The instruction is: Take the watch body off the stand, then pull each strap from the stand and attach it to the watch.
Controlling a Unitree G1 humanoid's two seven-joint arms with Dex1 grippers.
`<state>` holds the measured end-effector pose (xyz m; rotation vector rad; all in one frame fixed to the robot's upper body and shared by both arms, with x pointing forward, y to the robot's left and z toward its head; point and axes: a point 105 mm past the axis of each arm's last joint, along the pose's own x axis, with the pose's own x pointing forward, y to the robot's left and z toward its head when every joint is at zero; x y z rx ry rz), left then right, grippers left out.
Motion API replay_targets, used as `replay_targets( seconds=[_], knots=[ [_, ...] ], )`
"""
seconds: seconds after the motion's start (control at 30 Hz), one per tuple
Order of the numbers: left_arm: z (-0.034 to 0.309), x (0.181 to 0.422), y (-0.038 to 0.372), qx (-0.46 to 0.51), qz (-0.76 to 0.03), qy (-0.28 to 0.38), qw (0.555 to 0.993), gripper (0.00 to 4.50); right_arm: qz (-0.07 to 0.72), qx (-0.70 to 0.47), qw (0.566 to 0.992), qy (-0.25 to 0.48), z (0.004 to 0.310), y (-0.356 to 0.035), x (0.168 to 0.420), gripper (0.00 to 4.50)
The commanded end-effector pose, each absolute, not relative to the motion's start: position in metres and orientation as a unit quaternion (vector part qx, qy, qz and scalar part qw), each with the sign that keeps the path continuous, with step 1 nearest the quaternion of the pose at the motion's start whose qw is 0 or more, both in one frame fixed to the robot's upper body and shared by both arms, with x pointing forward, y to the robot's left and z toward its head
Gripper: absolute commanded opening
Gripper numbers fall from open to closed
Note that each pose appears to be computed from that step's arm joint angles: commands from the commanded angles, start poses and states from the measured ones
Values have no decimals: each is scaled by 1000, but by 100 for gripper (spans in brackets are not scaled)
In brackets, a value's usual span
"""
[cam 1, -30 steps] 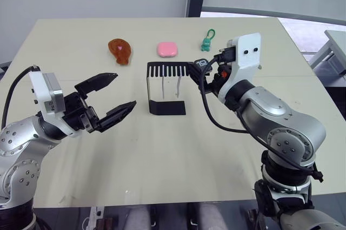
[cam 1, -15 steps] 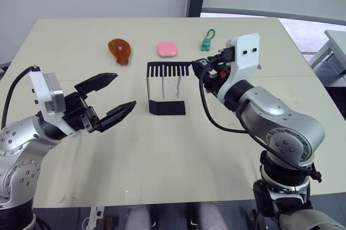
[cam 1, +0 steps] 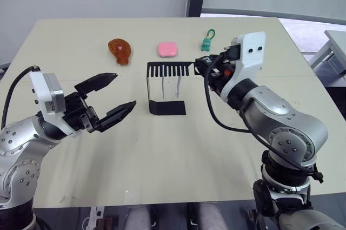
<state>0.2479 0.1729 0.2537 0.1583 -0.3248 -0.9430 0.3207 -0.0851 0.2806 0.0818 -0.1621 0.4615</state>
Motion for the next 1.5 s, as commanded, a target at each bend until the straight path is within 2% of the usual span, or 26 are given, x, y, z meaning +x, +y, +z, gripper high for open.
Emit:
replay_targets(
  seconds=[0.03, 0.13, 0.37, 0.43, 0.5, 0.63, 0.73, 0.93, 1.3, 1.5],
  knots=[
    [260, 243, 171, 91, -459, -169, 867, 450, 225, 57, 961, -149, 308, -104, 311, 158],
    [257, 241, 167, 91, -478, -163, 858, 450, 201, 53, 966, -155, 307, -128, 310, 158],
    [234, 234, 145, 119, -548, -131, 818, 450, 95, 83, 986, -111, 261, -195, 311, 158],
    [227, 234, 140, 134, -560, -121, 808, 450, 81, 48, 990, -102, 244, -205, 311, 158],
    [218, 235, 137, 157, -580, -107, 792, 450, 78, 15, 993, -82, 215, -211, 311, 158],
    [216, 239, 130, 158, -610, -108, 769, 450, 38, 34, 998, -45, 160, -232, 310, 158],
    [215, 238, 126, 157, -626, -106, 756, 450, 40, 25, 999, -19, 130, -235, 305, 158],
    [212, 240, 124, 152, -630, -105, 755, 450, 59, 14, 998, 16, 91, -231, 299, 158],
    [213, 241, 128, 150, -624, -98, 761, 450, 64, 37, 997, 36, 73, -229, 296, 158],
    [212, 241, 136, 152, -614, -89, 769, 450, 83, 27, 996, 0, 92, -234, 292, 447]
  ],
)
